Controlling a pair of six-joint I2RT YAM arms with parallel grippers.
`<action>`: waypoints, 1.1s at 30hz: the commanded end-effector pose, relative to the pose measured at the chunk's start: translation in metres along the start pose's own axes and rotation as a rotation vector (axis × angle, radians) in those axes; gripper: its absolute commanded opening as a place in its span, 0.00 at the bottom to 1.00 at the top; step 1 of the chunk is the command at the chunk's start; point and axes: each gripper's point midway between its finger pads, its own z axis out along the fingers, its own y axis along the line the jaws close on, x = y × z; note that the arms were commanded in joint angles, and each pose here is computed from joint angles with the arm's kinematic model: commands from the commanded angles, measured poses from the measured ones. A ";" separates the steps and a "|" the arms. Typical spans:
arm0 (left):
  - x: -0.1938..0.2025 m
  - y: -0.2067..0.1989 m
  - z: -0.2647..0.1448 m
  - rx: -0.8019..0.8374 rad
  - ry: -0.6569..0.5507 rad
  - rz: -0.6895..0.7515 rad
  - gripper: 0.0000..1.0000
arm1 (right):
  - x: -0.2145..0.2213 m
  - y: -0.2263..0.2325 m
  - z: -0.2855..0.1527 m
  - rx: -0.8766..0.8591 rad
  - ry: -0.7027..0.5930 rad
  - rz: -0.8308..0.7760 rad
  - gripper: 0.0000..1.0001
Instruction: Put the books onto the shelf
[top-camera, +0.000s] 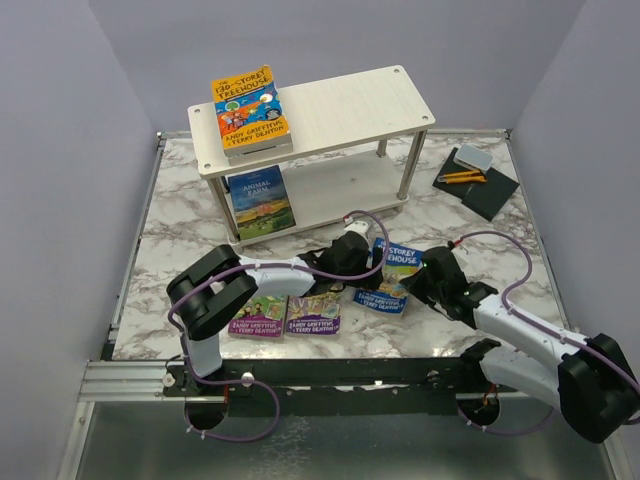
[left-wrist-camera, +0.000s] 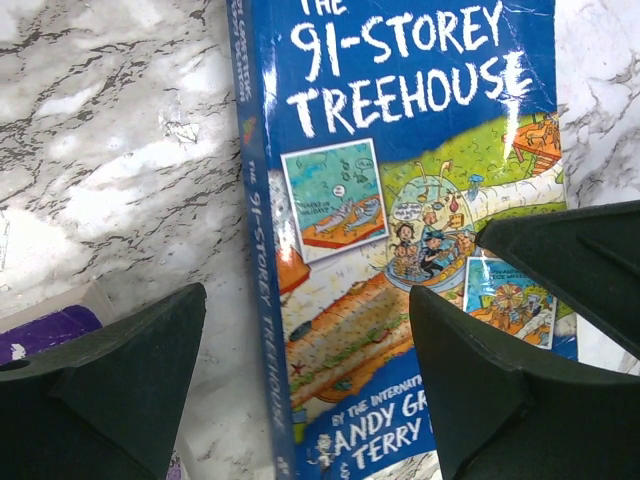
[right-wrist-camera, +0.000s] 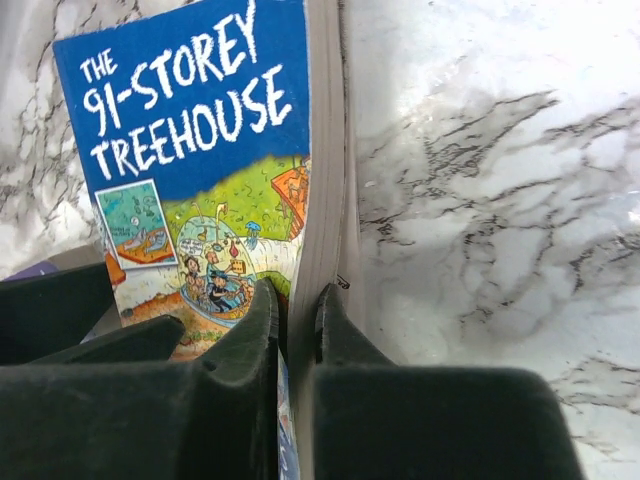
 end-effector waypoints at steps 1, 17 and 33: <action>0.042 0.039 -0.004 -0.118 0.133 0.023 0.85 | 0.033 -0.042 0.003 0.119 0.106 -0.030 0.00; 0.079 0.028 0.009 0.112 0.278 -0.184 0.85 | 0.039 -0.045 -0.006 0.105 0.125 0.015 0.00; 0.103 -0.008 0.011 0.350 0.408 -0.306 0.63 | 0.047 -0.047 -0.016 0.057 0.141 0.077 0.00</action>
